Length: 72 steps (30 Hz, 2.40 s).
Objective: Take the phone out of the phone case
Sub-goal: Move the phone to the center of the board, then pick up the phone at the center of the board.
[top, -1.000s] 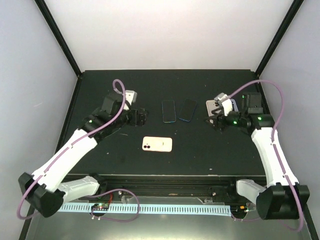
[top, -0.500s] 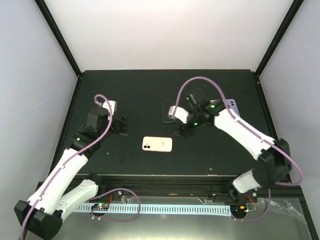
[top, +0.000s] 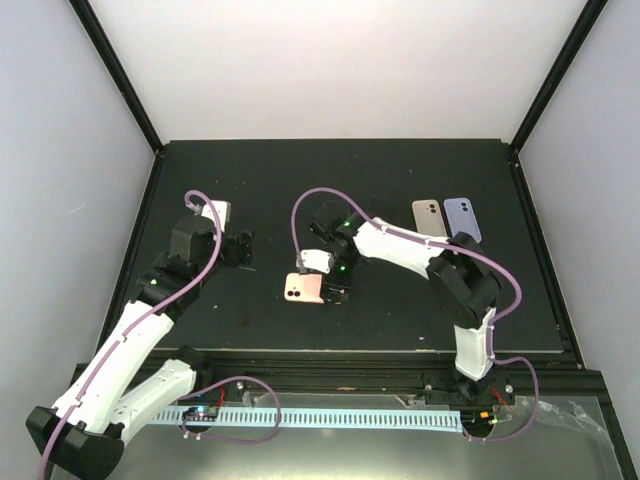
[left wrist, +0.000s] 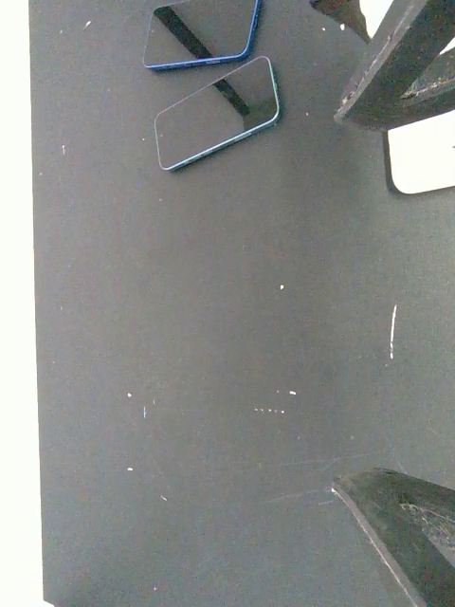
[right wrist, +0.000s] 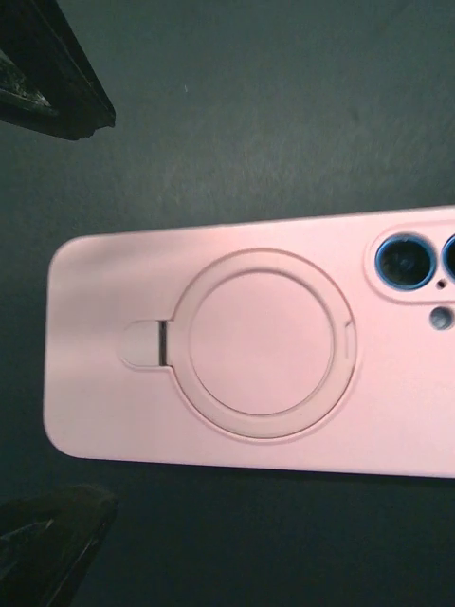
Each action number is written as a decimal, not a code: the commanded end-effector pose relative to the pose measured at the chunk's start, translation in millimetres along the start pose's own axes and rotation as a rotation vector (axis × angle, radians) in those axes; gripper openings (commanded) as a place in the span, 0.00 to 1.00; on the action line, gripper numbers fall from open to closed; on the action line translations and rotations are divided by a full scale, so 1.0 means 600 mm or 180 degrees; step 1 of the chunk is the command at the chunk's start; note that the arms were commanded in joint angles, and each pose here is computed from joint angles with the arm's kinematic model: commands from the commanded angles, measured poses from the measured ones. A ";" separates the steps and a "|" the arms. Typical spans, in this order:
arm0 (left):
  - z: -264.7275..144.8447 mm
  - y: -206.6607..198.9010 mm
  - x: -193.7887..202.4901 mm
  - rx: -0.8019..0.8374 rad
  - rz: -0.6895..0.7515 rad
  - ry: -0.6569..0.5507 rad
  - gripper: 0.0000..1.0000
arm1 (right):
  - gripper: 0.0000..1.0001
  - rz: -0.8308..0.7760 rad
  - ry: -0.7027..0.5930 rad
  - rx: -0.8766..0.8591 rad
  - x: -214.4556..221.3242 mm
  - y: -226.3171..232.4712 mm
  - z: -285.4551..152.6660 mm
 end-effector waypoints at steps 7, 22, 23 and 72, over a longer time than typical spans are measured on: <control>-0.005 0.000 -0.014 -0.0009 0.0001 -0.0132 0.99 | 1.00 -0.0105 0.0277 0.0078 -0.019 -0.027 0.043; -0.007 0.002 -0.015 -0.0022 -0.0001 -0.0154 0.99 | 1.00 -0.0130 0.0734 -0.0183 -0.042 -0.039 0.072; -0.008 0.001 -0.015 -0.0020 -0.0005 -0.0161 0.99 | 1.00 -0.0155 0.0765 -0.0199 -0.045 -0.038 0.075; -0.079 -0.124 0.014 0.1868 0.0892 -0.0212 0.71 | 0.39 -0.0577 0.0107 -0.0050 0.052 0.114 -0.182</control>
Point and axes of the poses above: each gripper's point midway between its finger pads, its own z axis out along the fingers, its own y axis along the line the jaws close on, x = y × z, the point moved 6 cm from there along -z, back along the fingers, and after that the axes turned 15 degrees about -z, right-handed, at the moved point
